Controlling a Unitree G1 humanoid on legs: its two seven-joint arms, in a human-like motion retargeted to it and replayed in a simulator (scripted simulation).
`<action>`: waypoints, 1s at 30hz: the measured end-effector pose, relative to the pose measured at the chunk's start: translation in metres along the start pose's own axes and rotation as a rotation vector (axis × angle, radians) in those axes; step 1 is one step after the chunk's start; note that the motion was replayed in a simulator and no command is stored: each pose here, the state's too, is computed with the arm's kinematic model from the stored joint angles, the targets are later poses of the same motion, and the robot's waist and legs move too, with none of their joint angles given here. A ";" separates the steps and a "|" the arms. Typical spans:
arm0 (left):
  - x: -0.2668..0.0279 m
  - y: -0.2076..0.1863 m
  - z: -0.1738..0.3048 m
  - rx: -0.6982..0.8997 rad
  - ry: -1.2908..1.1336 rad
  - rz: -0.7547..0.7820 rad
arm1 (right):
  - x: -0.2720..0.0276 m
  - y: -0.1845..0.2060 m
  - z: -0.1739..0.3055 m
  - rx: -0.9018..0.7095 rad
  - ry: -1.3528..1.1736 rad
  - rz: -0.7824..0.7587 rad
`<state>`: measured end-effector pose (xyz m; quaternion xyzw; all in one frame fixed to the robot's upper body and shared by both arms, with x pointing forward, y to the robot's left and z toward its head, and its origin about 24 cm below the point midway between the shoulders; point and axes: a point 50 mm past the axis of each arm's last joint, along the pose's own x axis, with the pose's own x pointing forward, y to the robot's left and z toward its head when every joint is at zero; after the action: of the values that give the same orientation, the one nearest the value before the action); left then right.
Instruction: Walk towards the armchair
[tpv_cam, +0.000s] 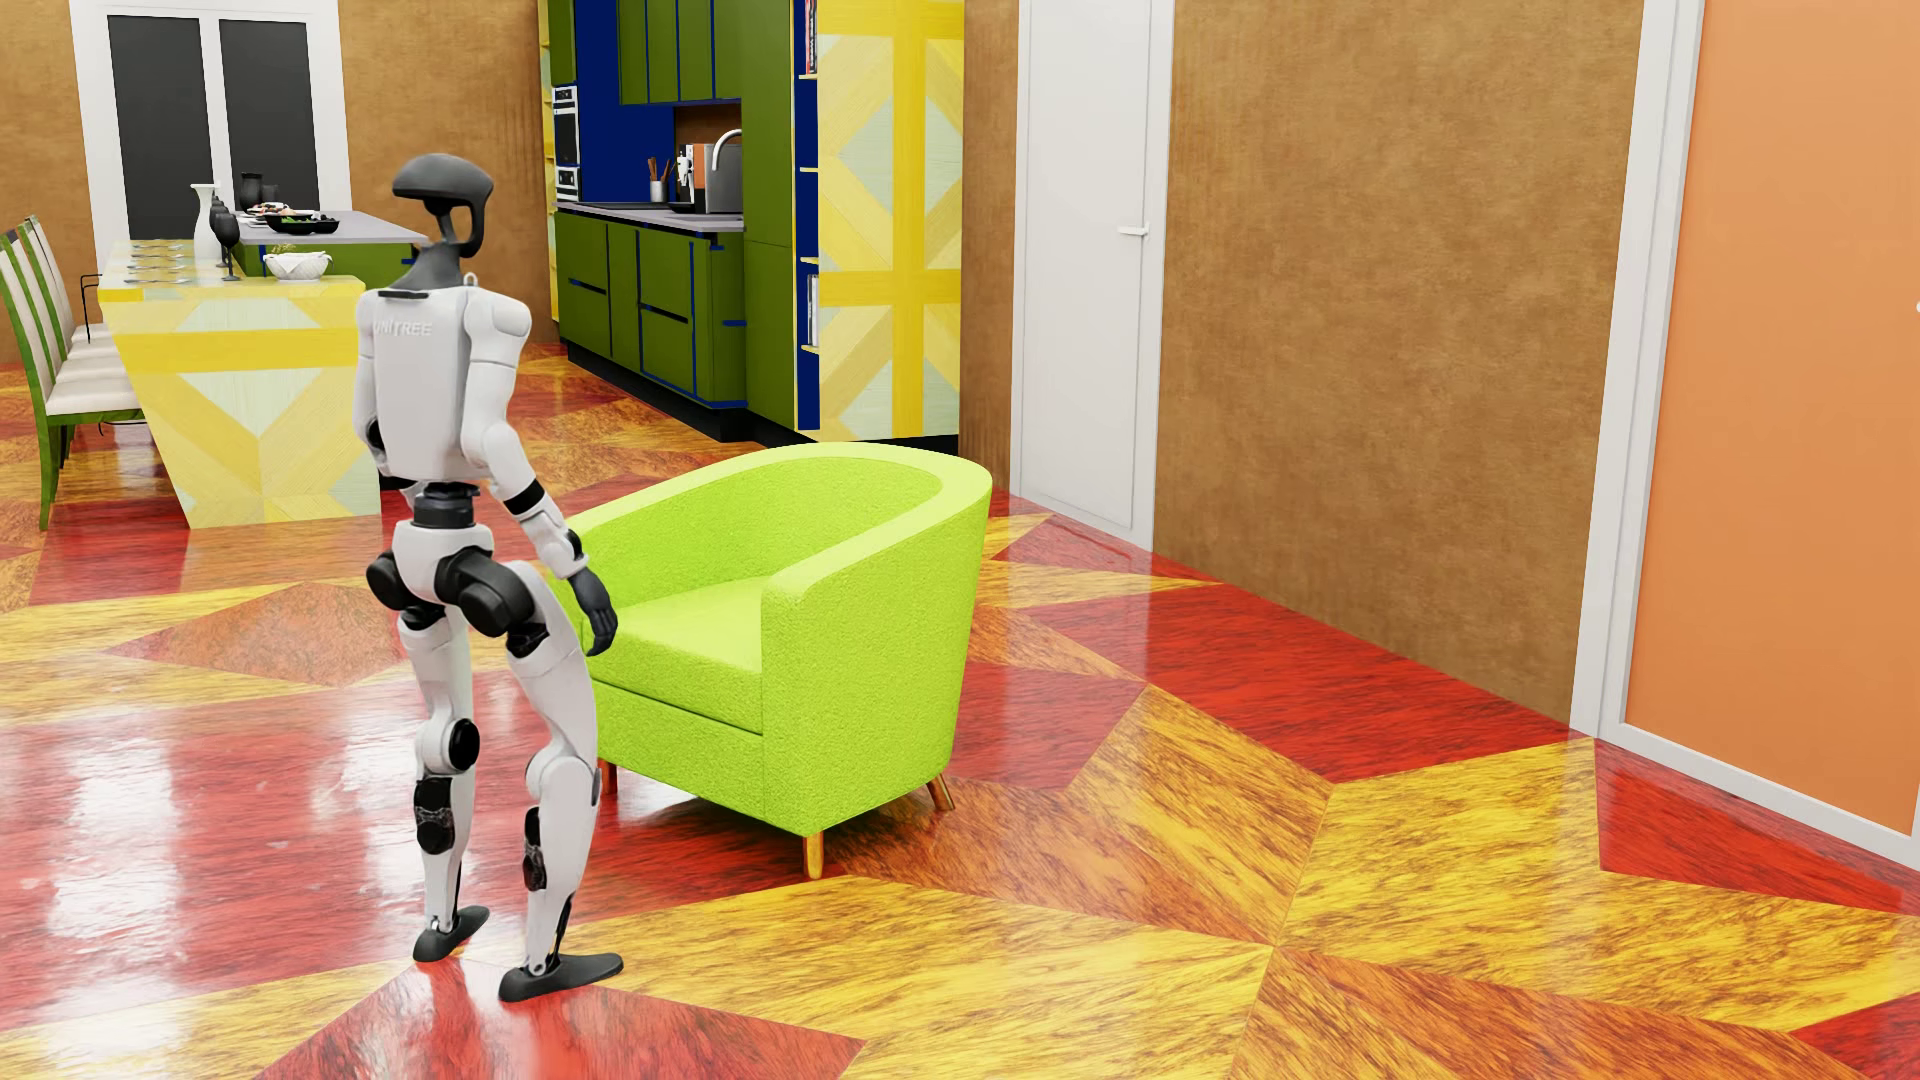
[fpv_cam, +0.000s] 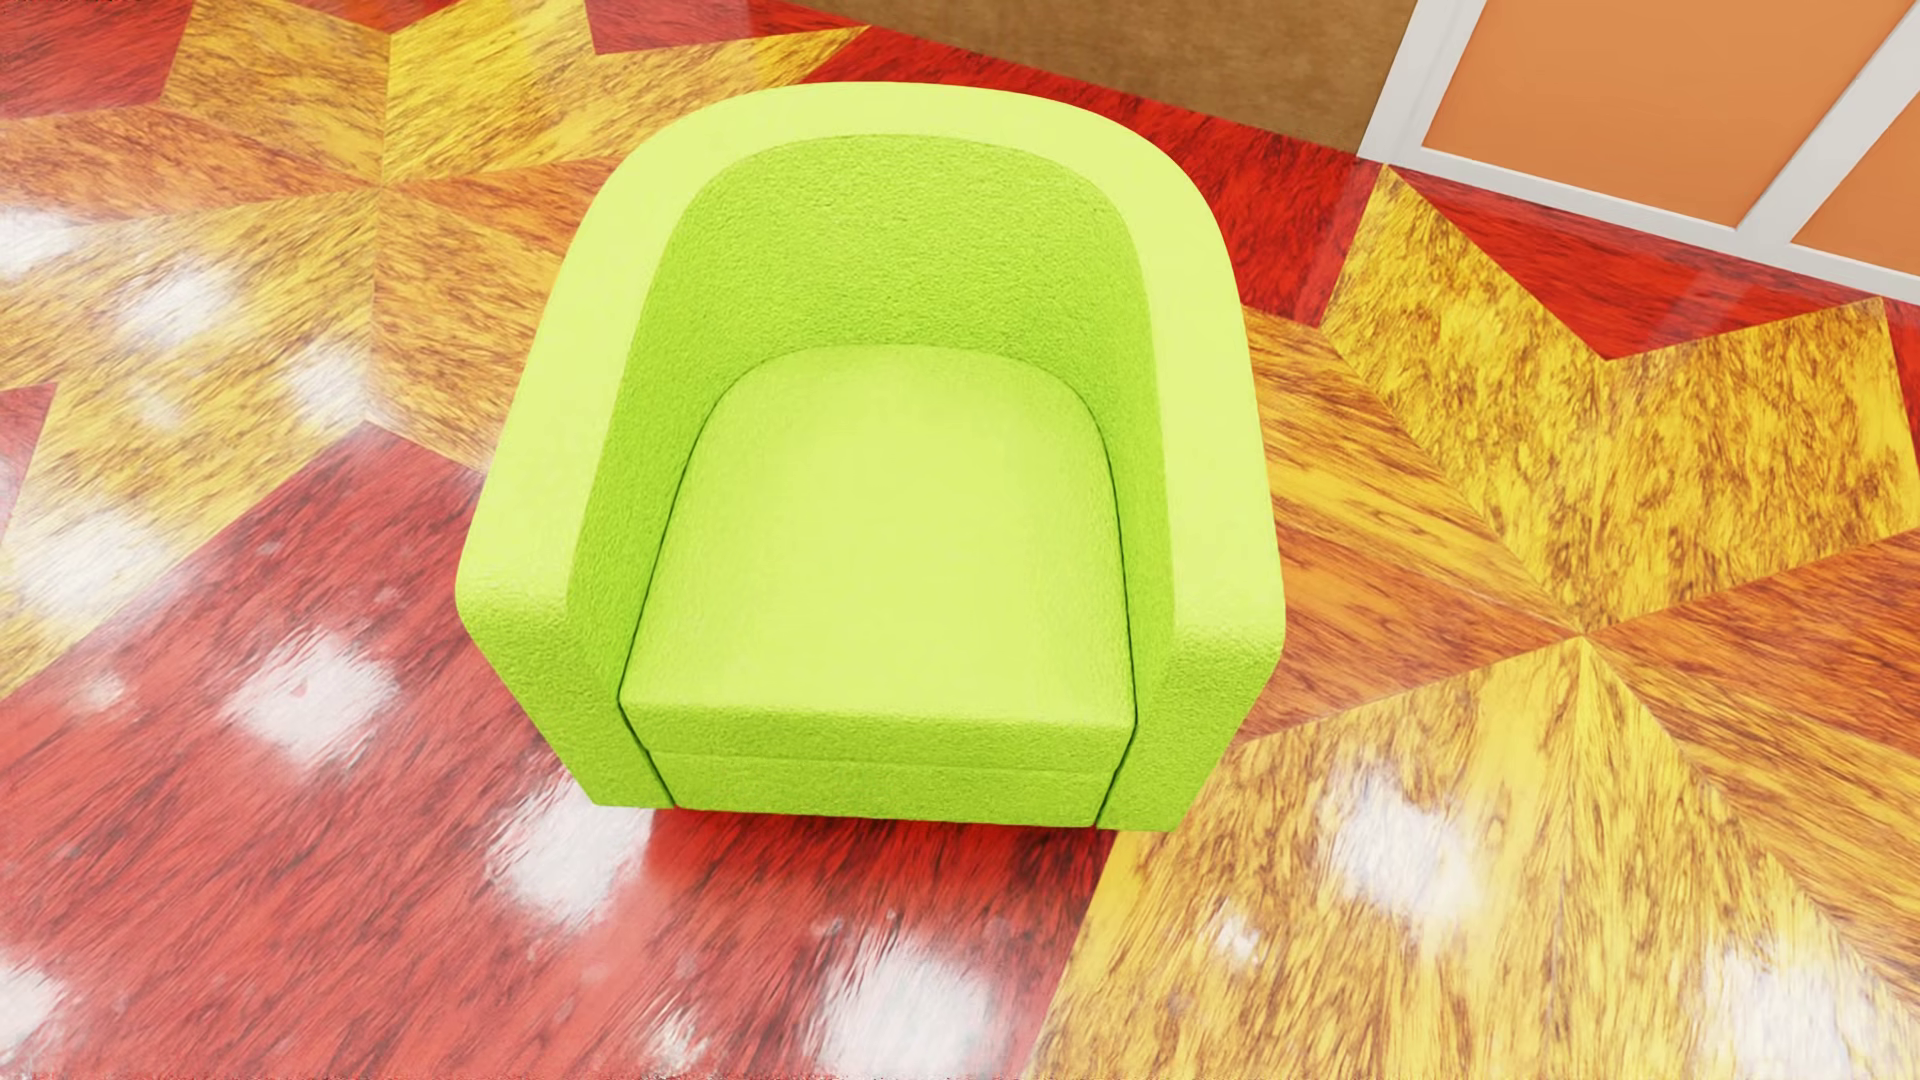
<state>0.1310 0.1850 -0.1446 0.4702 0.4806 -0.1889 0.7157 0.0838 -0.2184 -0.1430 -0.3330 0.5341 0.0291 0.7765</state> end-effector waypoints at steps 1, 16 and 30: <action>0.000 -0.001 0.001 -0.003 -0.004 -0.001 | 0.000 -0.002 0.000 0.002 -0.002 -0.008; -0.004 -0.020 -0.010 -0.001 0.040 -0.070 | 0.000 0.003 0.008 0.026 -0.026 -0.003; 0.000 0.001 0.011 0.043 -0.031 -0.002 | -0.003 0.005 0.002 0.062 -0.009 -0.009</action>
<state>0.1377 0.1767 -0.1431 0.4821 0.4657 -0.2073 0.7126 0.0821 -0.2126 -0.1423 -0.3112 0.5297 0.0105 0.7889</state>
